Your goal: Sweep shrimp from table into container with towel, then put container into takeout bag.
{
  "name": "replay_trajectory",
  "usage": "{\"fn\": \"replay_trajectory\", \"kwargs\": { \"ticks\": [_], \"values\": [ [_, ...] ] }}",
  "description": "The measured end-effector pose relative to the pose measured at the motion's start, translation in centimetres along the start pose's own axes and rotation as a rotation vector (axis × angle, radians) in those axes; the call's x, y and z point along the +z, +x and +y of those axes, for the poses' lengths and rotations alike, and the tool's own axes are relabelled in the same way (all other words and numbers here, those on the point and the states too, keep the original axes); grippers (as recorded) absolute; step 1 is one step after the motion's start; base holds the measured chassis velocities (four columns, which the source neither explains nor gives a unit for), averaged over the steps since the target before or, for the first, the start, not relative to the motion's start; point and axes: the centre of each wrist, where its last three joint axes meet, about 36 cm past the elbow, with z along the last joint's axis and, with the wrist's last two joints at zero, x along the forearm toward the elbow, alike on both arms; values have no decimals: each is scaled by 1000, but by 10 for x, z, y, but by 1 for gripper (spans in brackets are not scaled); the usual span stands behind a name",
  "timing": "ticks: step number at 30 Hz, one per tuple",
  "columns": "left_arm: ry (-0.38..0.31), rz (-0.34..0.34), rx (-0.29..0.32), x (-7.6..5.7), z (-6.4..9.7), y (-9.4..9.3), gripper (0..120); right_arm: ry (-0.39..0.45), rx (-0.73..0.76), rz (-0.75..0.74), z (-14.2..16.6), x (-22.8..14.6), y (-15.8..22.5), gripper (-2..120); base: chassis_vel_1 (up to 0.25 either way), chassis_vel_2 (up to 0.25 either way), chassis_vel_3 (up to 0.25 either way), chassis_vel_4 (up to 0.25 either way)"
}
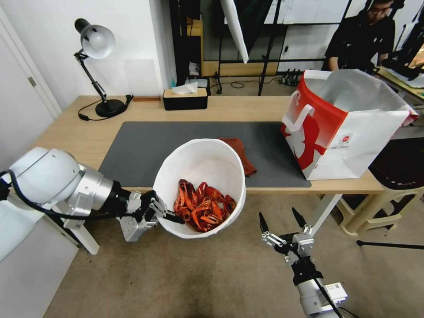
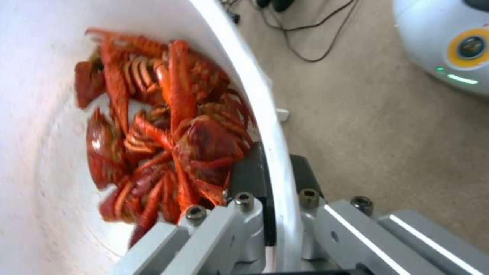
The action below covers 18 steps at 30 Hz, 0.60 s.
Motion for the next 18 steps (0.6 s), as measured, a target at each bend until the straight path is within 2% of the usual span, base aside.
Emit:
{"fn": "replay_trajectory", "kwargs": {
  "ticks": [1, 2, 5, 7, 9, 10, 13, 14, 17, 18],
  "values": [
    [11, 3, -16, 6, 1, 2, 0, 1, 0, -2, 1, -1, 1, 100, 0, 0, 0, 0],
    [11, 3, -16, 6, 1, 2, 0, 1, 0, -2, 1, -1, 1, 100, 0, 0, 0, 0],
    [14, 16, -88, 26, 17, 10, 0, 5, 4, -5, 1, -7, 2, 100, 0, 0, 0, 0],
    [13, 15, -100, 29, 21, 10, 0, 6, 5, -5, 2, -8, 3, 100, 0, 0, 0, 0],
    [15, 4, -130, 40, 31, 5, 0, 8, 8, -5, 3, -8, 3, 100, 0, 0, 0, 0],
    [15, 4, -130, 40, 31, 5, 0, 8, 8, -5, 3, -8, 3, 100, 0, 0, 0, 0],
    [22, -30, -165, 62, 47, -14, 0, 10, 11, -7, 5, -9, 3, 100, 0, 0, 0, 0],
    [22, -30, -165, 62, 47, -14, 0, 10, 11, -7, 5, -9, 3, 100, 0, 0, 0, 0],
    [17, -60, -216, 82, 70, -34, 0, 12, 15, -5, 7, -8, 4, 100, 0, 0, 0, 0],
    [17, -60, -216, 82, 70, -34, 0, 12, 15, -5, 7, -8, 4, 100, 0, 0, 0, 0]
  ]
}}
